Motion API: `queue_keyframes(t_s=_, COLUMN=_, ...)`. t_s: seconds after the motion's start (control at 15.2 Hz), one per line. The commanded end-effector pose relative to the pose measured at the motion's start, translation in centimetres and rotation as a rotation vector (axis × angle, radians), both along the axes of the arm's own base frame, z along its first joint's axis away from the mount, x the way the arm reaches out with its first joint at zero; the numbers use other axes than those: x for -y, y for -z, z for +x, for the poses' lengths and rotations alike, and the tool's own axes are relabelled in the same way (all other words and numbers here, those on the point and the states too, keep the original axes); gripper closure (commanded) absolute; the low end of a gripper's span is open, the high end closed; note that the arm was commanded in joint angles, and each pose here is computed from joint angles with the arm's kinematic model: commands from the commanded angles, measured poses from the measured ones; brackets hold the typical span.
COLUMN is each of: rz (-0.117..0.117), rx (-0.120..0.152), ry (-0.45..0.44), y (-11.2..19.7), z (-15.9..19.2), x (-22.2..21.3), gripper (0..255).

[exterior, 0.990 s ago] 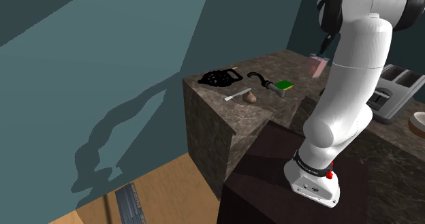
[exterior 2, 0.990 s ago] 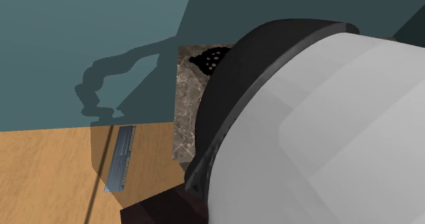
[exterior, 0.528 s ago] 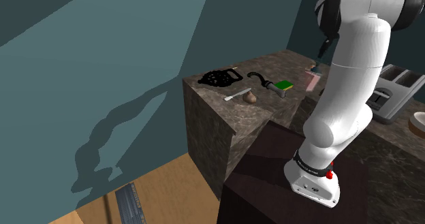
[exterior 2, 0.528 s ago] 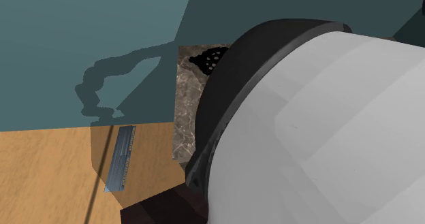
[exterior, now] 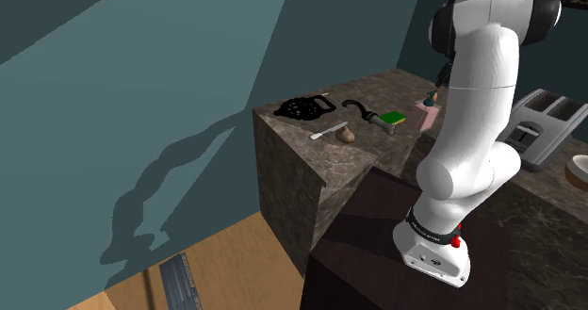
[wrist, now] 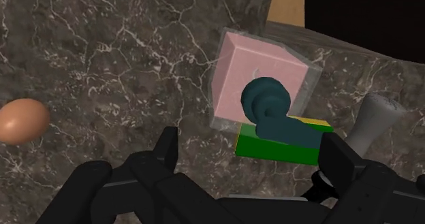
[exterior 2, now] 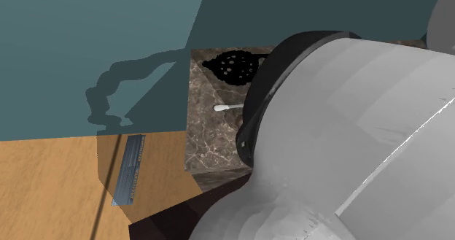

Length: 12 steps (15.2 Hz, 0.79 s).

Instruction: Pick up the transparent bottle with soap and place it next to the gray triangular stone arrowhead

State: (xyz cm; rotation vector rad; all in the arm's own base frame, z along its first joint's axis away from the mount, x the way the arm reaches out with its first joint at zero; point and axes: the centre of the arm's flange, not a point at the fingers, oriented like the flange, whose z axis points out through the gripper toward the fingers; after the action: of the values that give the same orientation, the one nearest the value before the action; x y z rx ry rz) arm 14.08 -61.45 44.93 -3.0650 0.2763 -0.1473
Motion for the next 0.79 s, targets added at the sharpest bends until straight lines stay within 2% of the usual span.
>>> queue_keyframes(t_s=0.0, rz=0.027, rx=0.008, ry=0.027, y=1.3, z=0.1, x=0.1, gripper=0)
queue_keyframes(t_s=0.4, rz=0.027, rx=0.008, ry=0.027, y=4.8, z=0.5, x=-0.1, gripper=0)
queue_keyframes(t_s=0.73, rz=0.027, rx=0.008, ry=0.027, y=4.8, z=0.5, x=-0.1, gripper=0)
